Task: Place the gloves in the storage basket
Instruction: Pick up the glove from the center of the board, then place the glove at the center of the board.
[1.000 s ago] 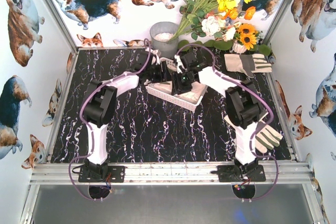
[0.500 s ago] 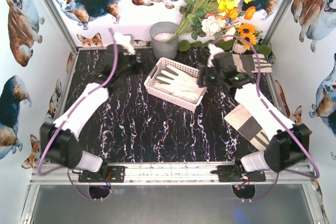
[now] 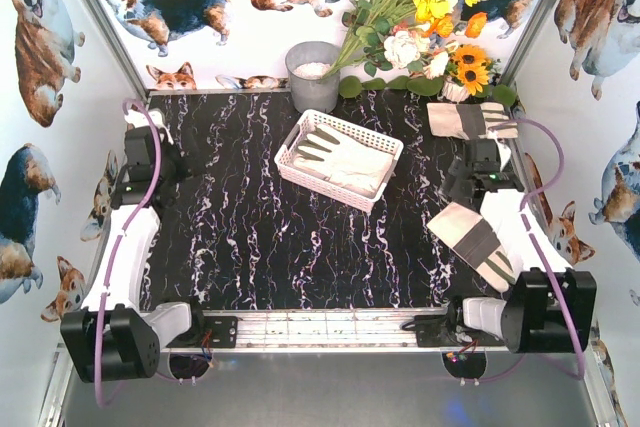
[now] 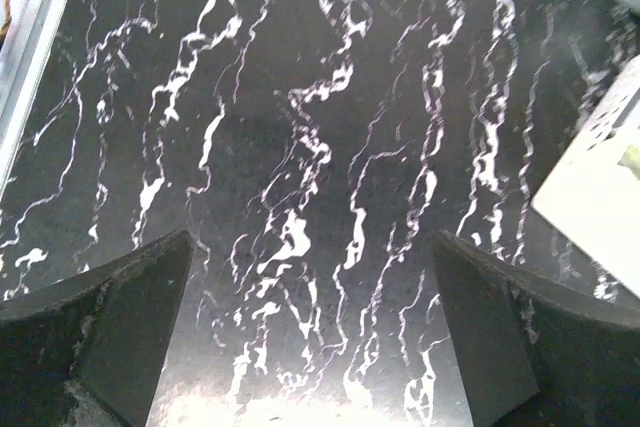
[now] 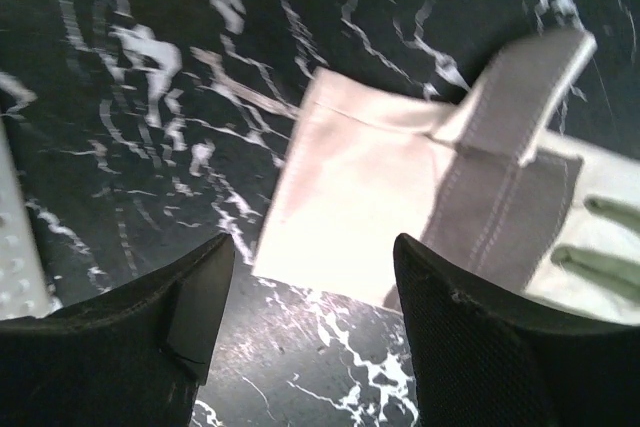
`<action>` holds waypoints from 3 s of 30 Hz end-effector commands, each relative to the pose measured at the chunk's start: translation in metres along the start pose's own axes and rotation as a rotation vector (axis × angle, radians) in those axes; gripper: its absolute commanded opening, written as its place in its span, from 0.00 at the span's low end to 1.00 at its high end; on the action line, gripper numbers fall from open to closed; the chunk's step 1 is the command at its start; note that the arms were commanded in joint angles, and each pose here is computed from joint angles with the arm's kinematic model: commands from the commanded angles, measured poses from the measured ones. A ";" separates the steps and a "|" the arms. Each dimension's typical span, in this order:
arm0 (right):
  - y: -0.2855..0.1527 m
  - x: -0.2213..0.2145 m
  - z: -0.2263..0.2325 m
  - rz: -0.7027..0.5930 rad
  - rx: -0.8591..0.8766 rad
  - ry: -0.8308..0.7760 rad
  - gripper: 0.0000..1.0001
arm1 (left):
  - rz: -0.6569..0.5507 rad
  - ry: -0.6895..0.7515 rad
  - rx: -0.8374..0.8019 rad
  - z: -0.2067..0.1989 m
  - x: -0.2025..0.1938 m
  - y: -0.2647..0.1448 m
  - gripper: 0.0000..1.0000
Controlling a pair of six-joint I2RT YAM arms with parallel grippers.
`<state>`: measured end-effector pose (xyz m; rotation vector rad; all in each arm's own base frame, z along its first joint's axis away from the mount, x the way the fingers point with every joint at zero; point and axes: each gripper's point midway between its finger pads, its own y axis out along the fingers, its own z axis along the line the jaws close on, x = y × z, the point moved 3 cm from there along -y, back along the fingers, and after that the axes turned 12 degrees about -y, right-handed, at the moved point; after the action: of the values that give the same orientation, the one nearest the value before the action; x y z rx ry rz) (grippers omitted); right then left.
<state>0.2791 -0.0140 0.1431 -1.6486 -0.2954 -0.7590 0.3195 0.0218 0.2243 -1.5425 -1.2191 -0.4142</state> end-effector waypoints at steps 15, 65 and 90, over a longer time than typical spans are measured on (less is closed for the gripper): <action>0.066 -0.042 0.005 0.346 -0.021 0.093 0.60 | -0.037 0.093 0.127 0.030 -0.002 -0.006 1.00; -0.202 -0.139 0.289 0.209 1.150 -1.338 0.00 | 0.536 -0.229 -0.328 -0.043 -0.103 -0.028 0.98; -0.151 -0.114 0.206 0.119 0.852 -0.351 0.53 | 0.999 -0.188 -0.290 -0.070 -0.241 -0.015 0.65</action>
<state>0.1368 0.2344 0.1811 -0.9930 -0.6411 -0.0048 0.2225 -0.1558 0.0911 -2.2746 -0.3337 0.1994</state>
